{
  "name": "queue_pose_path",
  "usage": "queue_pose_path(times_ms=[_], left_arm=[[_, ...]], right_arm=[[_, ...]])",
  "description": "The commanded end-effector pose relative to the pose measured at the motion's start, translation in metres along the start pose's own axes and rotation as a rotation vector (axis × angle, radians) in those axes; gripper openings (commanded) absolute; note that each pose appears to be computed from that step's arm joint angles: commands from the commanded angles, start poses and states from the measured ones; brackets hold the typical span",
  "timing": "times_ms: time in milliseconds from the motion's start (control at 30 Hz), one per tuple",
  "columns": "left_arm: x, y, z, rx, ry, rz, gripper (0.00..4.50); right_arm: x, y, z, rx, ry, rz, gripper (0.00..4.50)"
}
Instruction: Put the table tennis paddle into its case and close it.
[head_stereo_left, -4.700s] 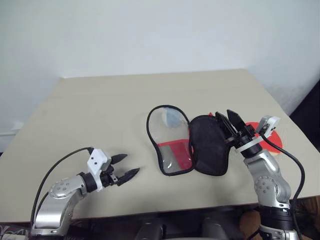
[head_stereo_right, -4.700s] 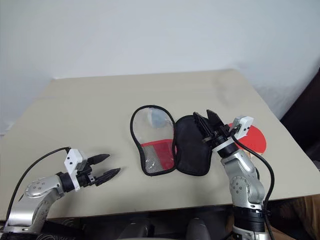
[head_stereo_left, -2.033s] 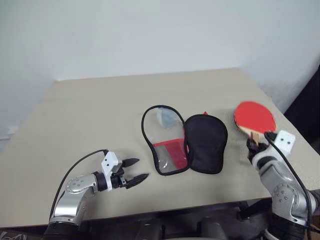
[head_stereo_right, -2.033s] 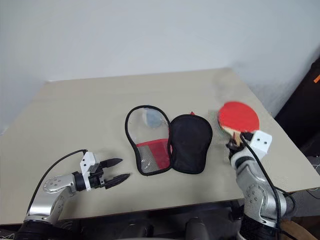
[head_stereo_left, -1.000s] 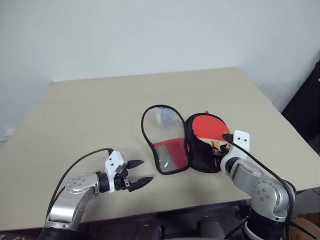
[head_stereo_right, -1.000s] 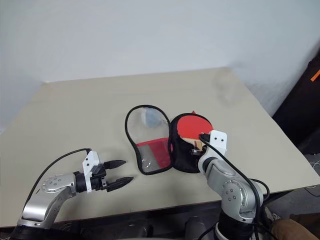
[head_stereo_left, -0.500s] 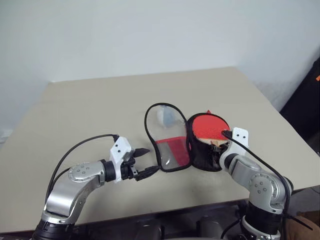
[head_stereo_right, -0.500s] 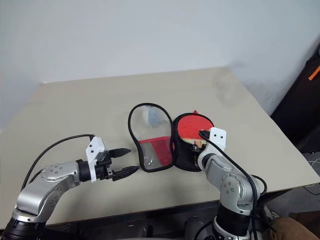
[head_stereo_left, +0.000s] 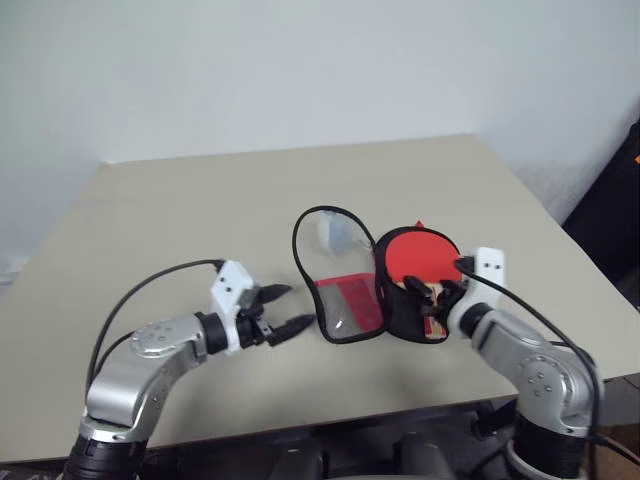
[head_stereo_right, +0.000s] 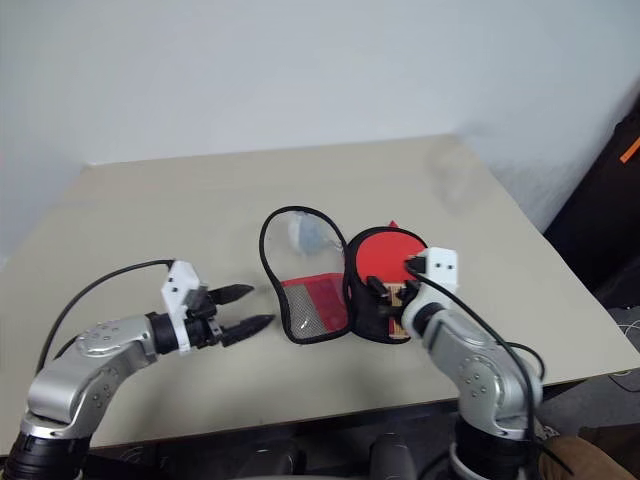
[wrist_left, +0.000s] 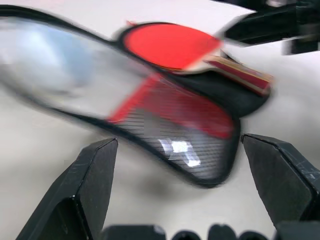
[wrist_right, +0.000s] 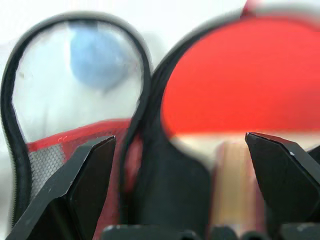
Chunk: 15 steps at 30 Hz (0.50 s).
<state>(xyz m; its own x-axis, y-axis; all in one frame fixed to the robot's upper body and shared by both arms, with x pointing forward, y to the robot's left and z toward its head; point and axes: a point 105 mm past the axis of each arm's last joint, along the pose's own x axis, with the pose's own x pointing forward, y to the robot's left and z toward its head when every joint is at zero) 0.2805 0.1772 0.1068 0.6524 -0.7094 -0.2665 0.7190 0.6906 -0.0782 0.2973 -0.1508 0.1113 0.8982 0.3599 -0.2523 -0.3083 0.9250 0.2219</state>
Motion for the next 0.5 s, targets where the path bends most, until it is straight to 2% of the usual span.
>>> queue_pose_path(times_ms=[33, 133, 200, 300, 500], left_arm=[[-0.013, 0.031, 0.024, 0.025, -0.091, 0.074, 4.21], [-0.019, 0.056, 0.027, 0.046, -0.124, 0.128, 4.21], [-0.018, 0.068, 0.016, 0.083, -0.088, 0.142, 4.21], [-0.014, 0.077, 0.004, 0.101, -0.061, 0.15, 4.21], [0.004, 0.094, -0.018, 0.133, -0.007, 0.178, 4.21]], right_arm=[[-0.004, 0.013, 0.018, -0.137, -0.128, 0.185, 4.48], [-0.001, -0.003, 0.038, -0.096, -0.272, 0.213, 4.48], [0.005, -0.013, 0.044, -0.064, -0.33, 0.208, 4.48], [0.01, -0.024, 0.05, -0.088, -0.414, 0.151, 4.48], [0.007, -0.03, 0.061, 0.077, -0.559, 0.167, 4.48]])
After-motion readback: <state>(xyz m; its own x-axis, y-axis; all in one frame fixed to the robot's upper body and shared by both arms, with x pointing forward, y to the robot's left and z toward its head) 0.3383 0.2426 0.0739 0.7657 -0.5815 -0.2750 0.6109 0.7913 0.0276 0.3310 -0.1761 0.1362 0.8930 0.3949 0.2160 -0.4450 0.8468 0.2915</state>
